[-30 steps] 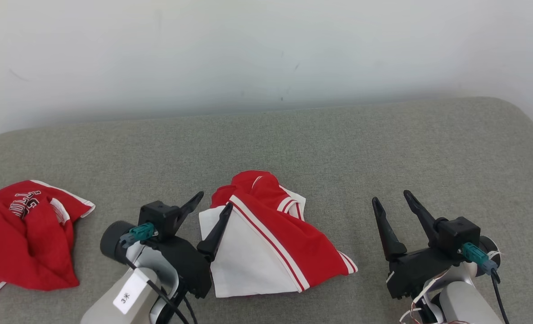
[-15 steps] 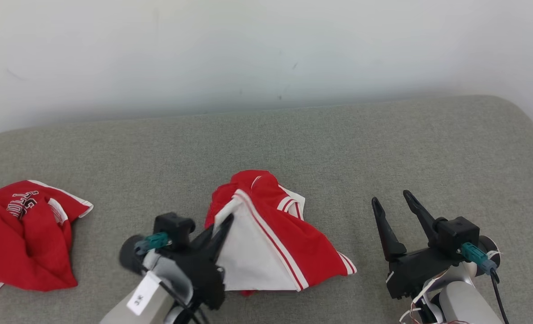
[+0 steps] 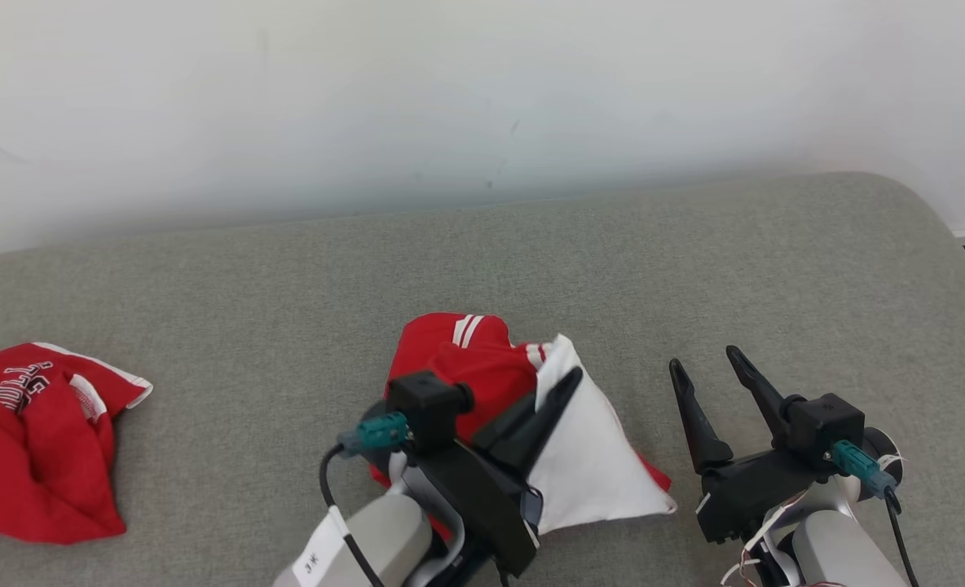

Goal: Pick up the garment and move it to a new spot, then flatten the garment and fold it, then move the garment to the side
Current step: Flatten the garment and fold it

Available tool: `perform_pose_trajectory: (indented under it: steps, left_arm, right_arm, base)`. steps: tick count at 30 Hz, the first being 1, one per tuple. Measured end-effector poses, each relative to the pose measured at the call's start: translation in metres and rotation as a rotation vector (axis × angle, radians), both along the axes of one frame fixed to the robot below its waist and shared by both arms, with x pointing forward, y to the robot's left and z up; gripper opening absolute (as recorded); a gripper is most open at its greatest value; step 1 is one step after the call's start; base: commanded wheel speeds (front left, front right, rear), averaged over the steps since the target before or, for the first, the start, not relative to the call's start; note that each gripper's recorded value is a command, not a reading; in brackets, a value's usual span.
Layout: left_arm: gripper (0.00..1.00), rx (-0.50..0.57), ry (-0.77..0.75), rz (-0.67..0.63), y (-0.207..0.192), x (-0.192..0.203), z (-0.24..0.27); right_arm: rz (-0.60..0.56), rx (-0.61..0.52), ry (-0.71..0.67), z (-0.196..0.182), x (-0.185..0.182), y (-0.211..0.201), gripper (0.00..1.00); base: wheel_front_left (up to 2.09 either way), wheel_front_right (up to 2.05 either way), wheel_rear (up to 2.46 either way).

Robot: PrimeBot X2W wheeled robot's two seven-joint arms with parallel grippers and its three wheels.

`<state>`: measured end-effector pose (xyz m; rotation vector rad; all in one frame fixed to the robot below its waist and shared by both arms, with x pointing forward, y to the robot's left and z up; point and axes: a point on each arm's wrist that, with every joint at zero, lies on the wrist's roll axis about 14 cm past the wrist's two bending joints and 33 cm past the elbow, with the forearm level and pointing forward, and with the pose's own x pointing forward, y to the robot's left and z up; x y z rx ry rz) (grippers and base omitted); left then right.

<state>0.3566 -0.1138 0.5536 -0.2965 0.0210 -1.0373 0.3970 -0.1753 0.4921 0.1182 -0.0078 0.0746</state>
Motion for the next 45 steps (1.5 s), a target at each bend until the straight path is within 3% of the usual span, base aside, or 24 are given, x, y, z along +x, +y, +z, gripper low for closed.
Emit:
perform_pose_trajectory:
  steps: [7,8,9,10,14,19,27,36,39,45]
  left_arm:
    - [0.00,0.014,0.122,-0.078,-0.017,-0.033,-0.033]
    - [0.09,0.028,0.134,-0.087,-0.018,-0.036,-0.039]
    - [0.41,0.047,0.141,-0.093,-0.019,-0.038,-0.045]
    - [1.00,0.067,0.149,-0.092,-0.018,-0.039,-0.052]
    - [1.00,0.106,0.167,-0.098,-0.016,-0.042,-0.065]
    - [1.00,0.087,0.102,-0.099,-0.019,-0.034,-0.044]
    - [1.00,0.023,-0.010,0.033,0.001,0.003,0.001]
    - [1.00,0.182,-0.024,0.219,0.060,0.060,-0.023]
    - [1.00,0.284,0.041,0.206,0.069,0.061,-0.051]
    - [1.00,0.344,0.120,0.178,0.067,0.061,-0.073]
  right_arm:
    - [-0.018,-0.001,0.001,-0.001,-0.002,-0.006,1.00]
    - [-0.019,-0.001,0.002,-0.001,-0.001,-0.007,1.00]
    - [-0.021,-0.001,0.003,-0.001,-0.001,-0.007,1.00]
    - [-0.021,0.000,0.004,-0.002,-0.001,-0.008,1.00]
    - [-0.022,0.000,0.003,-0.002,0.000,-0.008,1.00]
    - [-0.017,0.002,0.002,-0.001,0.001,-0.006,1.00]
    - [-0.003,0.004,0.003,-0.002,0.001,0.000,1.00]
    - [-0.001,0.005,0.009,-0.003,0.001,0.000,1.00]
    - [-0.005,0.004,0.009,-0.003,0.001,-0.001,1.00]
    - [-0.010,0.001,0.010,-0.003,-0.001,-0.004,1.00]
  base:
    - [0.00,0.00,0.00]
    - [0.00,0.00,0.00]
    - [0.00,0.00,0.00]
    - [0.00,0.00,0.00]
    - [0.00,0.00,0.00]
    - [0.00,0.00,0.00]
    - [0.00,0.00,0.00]
    - [0.00,0.00,0.00]
    - [0.00,0.00,0.00]
    - [0.00,0.00,0.00]
